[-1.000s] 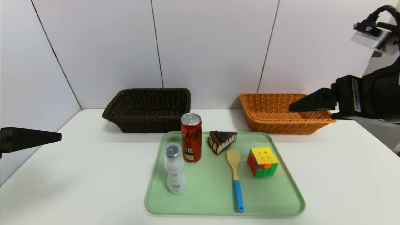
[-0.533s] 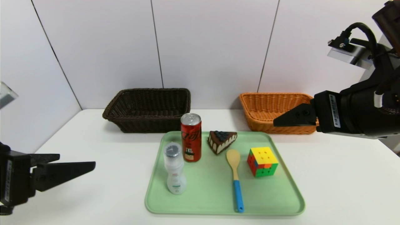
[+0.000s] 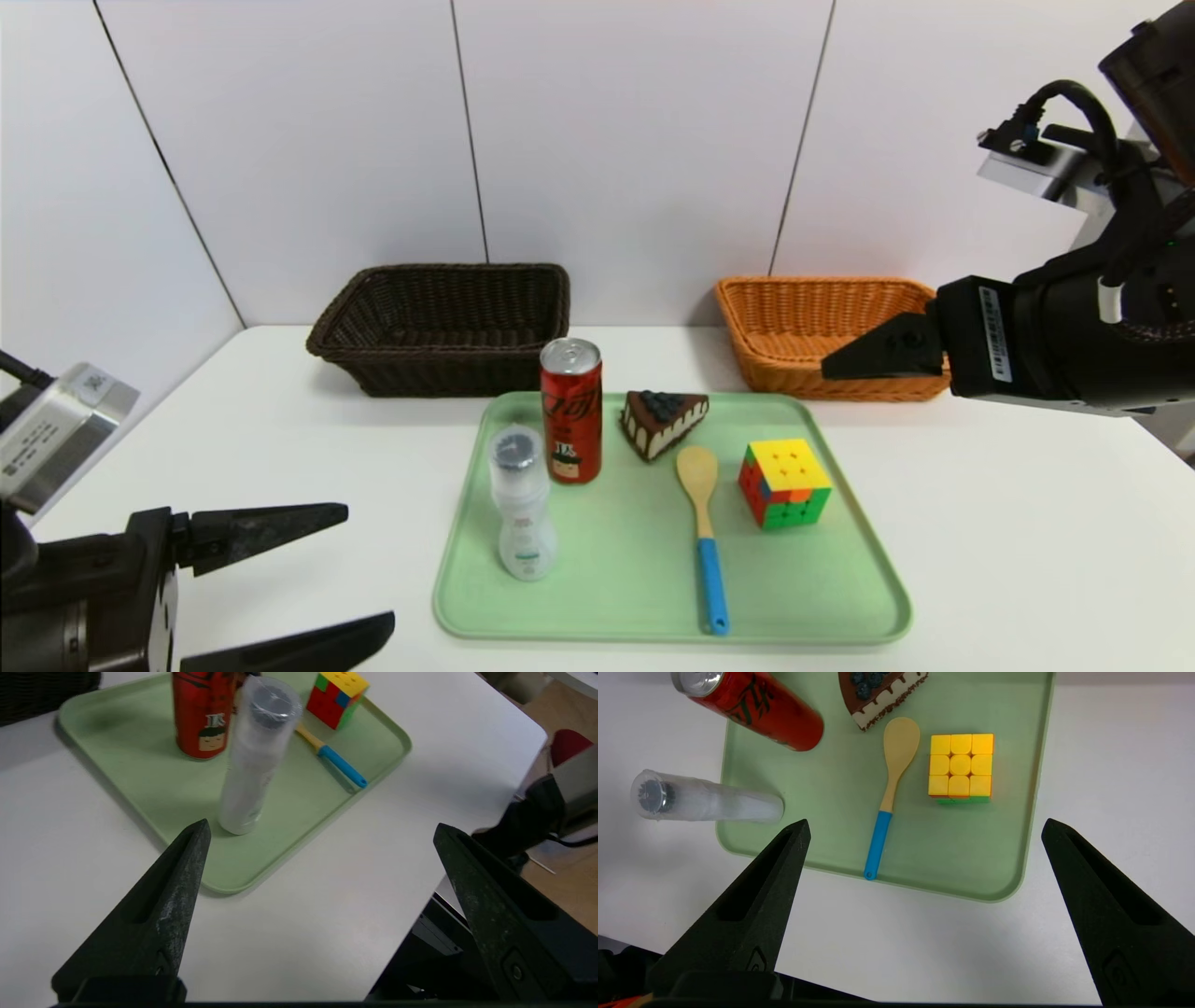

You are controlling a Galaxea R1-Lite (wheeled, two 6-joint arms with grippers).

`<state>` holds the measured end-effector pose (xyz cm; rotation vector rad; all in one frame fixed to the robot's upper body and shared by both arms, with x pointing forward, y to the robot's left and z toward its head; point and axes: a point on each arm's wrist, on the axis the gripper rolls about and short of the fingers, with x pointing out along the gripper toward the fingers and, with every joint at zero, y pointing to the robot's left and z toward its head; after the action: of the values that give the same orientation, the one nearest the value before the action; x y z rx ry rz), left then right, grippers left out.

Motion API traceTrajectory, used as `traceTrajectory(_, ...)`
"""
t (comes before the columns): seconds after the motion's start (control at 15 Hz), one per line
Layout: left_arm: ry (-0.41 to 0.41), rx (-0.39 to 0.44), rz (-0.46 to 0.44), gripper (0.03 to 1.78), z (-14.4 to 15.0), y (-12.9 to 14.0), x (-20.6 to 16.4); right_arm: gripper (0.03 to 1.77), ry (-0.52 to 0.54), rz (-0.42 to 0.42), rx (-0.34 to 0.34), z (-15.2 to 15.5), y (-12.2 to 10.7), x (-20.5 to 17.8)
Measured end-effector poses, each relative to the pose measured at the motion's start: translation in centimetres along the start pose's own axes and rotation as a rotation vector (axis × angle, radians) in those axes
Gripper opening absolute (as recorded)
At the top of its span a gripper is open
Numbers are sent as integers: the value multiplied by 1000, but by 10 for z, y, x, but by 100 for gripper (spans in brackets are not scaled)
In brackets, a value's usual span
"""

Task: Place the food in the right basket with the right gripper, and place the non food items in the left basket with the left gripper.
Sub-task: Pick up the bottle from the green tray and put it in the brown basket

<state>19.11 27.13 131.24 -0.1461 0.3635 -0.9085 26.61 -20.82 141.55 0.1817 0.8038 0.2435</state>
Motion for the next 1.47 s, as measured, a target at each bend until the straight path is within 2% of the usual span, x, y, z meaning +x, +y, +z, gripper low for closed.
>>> traceTrajectory(0.07, 7, 15, -33, 169, -6, 1, 1, 171, -2, -3, 4, 1, -1, 0)
traceTrajectory(0.2, 22, 69, -37, 169, -16, 6, 8, 171, -9, -16, 0, 1, -4, 1)
traceTrajectory(0.33, 31, 106, 8, 169, -21, 14, 20, 171, -48, -26, -20, 3, -4, 7)
traceTrajectory(0.53, 42, 117, 108, 169, -24, 27, 41, 171, -126, -5, -95, 3, -4, 23)
traceTrajectory(0.67, 60, 108, 111, 169, -26, 33, 53, 171, -168, 4, -115, 3, -4, 31)
traceTrajectory(0.8, 92, 95, 94, 169, -30, 36, 65, 171, -189, -26, -102, 6, -7, 36)
traceTrajectory(1.13, 90, 112, 19, 169, -34, 36, 93, 171, -219, -59, -75, 13, -13, 45)
traceTrajectory(1.27, 88, 116, 9, 169, -36, 38, 102, 171, -223, -94, -53, 15, -19, 47)
traceTrajectory(1.47, 100, 121, 7, 169, -38, 42, 113, 171, -229, -101, -44, 16, -23, 44)
